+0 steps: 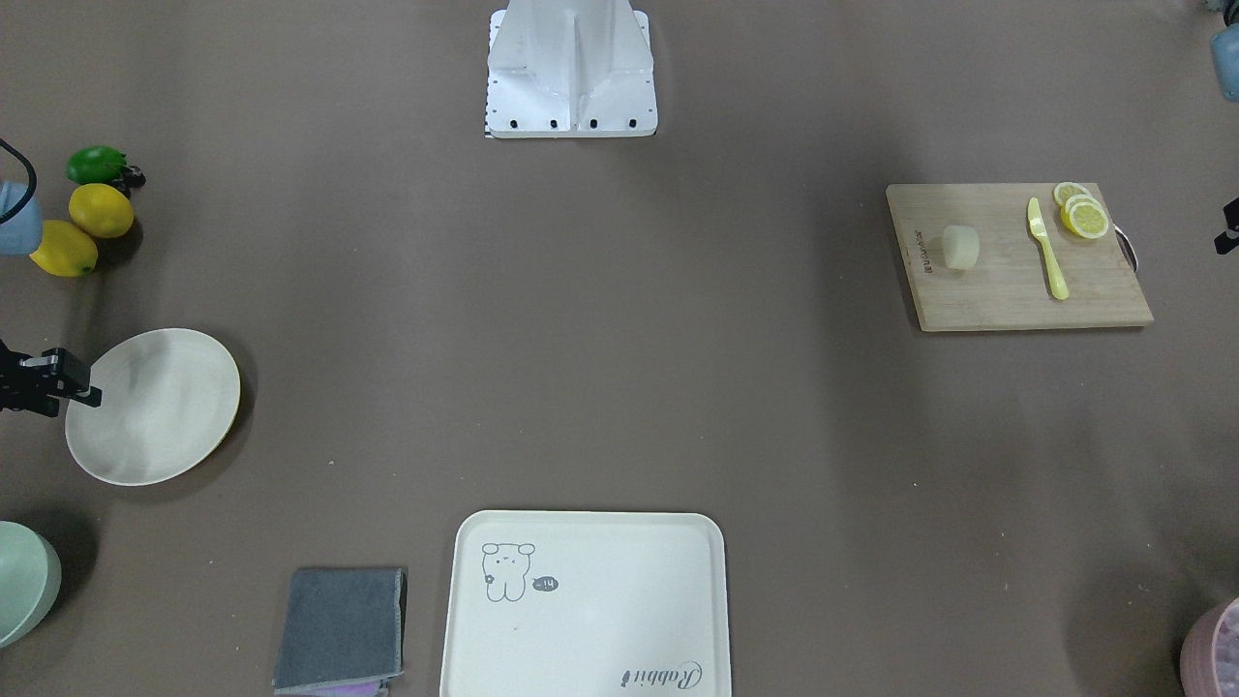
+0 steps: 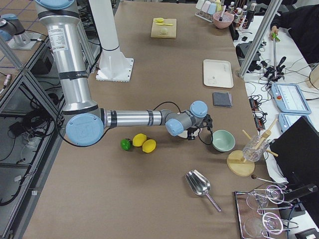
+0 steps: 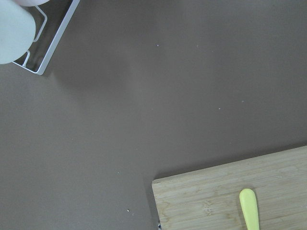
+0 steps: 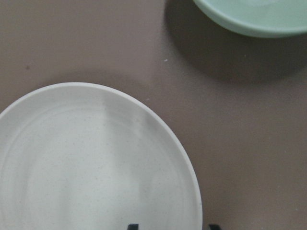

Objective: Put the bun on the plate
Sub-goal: 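Reach the right gripper to the white plate and grasp its rim, then lift and carry the white plate toward the table center with the right gripper, then set the plate down and open the right gripper while the left arm reaches out, then grasp the white bun with the left gripper while the right gripper withdraws, then carry the bun over the plate with the left gripper while the right arm retracts, then lower the bun onto the plate and open the left gripper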

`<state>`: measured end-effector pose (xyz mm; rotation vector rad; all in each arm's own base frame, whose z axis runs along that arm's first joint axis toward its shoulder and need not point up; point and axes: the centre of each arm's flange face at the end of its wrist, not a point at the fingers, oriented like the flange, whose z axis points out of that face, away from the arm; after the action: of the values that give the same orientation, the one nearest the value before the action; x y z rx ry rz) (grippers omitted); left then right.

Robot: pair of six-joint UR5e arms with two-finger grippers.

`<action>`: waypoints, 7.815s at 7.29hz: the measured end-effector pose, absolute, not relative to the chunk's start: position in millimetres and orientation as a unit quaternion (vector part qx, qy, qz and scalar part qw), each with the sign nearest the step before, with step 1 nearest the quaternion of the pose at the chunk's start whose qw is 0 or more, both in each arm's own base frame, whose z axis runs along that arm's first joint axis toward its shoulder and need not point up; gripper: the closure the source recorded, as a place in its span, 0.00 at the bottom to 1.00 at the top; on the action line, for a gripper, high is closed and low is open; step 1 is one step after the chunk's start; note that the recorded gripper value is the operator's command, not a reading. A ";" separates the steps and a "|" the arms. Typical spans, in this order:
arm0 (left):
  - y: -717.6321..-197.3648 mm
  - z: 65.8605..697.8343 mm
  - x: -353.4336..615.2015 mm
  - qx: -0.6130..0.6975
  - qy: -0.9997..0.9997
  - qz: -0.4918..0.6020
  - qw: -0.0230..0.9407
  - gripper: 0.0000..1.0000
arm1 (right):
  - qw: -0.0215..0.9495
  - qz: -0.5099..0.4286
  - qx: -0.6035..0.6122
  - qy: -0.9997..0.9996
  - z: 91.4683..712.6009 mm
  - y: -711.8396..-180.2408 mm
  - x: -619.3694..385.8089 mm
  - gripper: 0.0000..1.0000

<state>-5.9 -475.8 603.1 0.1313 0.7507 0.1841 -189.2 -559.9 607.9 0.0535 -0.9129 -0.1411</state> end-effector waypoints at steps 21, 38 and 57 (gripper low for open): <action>-385.6 570.7 160.5 0.006 0.428 -0.045 0.903 0.03 | 0.844 0.037 -0.023 -0.534 283.7 -445.4 -507.5 1.00; -363.2 545.7 257.9 0.004 0.435 -0.019 0.900 0.66 | 0.848 0.075 -0.006 -0.525 288.9 -484.8 -476.1 0.01; -433.7 192.5 607.1 0.019 0.452 -0.127 0.883 0.18 | 0.893 -0.003 0.026 -0.450 396.8 -493.6 -288.7 0.01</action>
<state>607.1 -433.7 192.5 0.0406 0.9422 -0.2638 -288.7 -493.6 396.8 0.0534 -0.9333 -0.0063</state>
